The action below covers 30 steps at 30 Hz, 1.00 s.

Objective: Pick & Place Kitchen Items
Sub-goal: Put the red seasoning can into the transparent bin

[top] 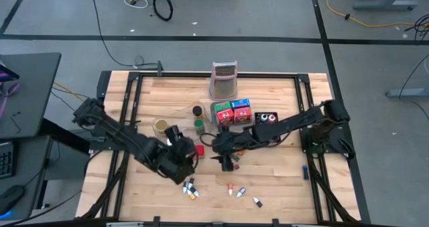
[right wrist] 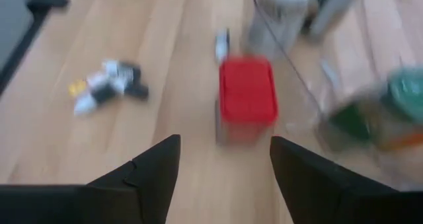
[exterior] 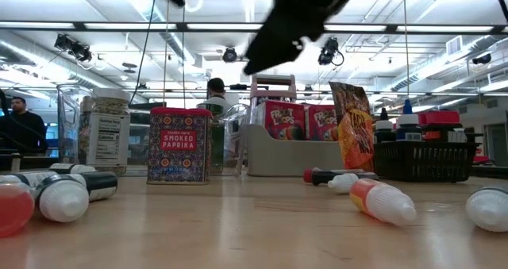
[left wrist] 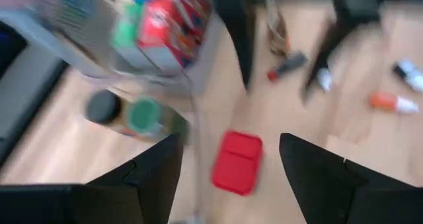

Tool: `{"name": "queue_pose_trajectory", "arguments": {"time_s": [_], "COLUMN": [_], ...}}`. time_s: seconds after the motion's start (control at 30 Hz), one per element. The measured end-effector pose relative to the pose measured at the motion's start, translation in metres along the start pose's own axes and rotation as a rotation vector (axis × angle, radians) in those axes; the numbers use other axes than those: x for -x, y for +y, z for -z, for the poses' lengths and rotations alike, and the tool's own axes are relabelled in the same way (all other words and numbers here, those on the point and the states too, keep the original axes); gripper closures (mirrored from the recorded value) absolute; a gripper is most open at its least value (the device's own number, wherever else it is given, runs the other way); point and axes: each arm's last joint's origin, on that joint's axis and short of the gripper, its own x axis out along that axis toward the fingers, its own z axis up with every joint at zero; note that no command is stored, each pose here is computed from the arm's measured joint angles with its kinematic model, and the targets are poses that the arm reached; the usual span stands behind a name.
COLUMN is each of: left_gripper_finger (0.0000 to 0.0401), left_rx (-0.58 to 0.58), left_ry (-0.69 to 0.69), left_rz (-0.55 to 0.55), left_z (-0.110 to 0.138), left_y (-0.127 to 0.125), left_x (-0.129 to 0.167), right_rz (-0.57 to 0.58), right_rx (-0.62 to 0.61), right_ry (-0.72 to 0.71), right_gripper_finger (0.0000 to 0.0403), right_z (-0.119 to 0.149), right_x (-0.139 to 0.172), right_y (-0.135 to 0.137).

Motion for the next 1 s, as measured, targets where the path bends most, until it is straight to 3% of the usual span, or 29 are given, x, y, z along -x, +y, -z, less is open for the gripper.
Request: {"name": "queue_pose_trajectory", "arguments": {"time_s": [0.17,0.37,0.53,0.67,0.8,1.0], "left_gripper_finger": [0.0143,0.0143,0.0143,0.0143,0.0143,0.0143], "left_rx": [0.009,-0.041,-0.064,-0.088,-0.07,-0.032], "left_ry": [0.047,0.035,0.064,0.056,0.086,0.116], "left_rz": [0.083,0.215,0.338,0.305,0.33,0.338], "left_z": [0.029,0.05,0.053,0.05,0.044,0.039], "left_y": [-0.013,-0.016,-0.006,0.003,0.014,0.027], "left_x": [-0.031,-0.07,-0.095,-0.104,-0.113,-0.123], "right_rz": [-0.009,-0.022,0.033,0.079,0.114,0.144], "right_rx": [-0.027,-0.001,-0.058,-0.092,-0.082,-0.062], "right_ry": [0.041,-0.065,-0.171,-0.292,-0.385,-0.414], "right_gripper_finger": [0.0168,0.0165,0.0165,0.0166,0.0166,0.0167], "right_z": [-0.002,0.0,0.033,0.057,0.066,0.069], "right_x": [0.039,0.098,0.136,0.151,0.162,0.173], "right_y": [0.004,0.014,0.015,0.008,-0.001,-0.01]}}
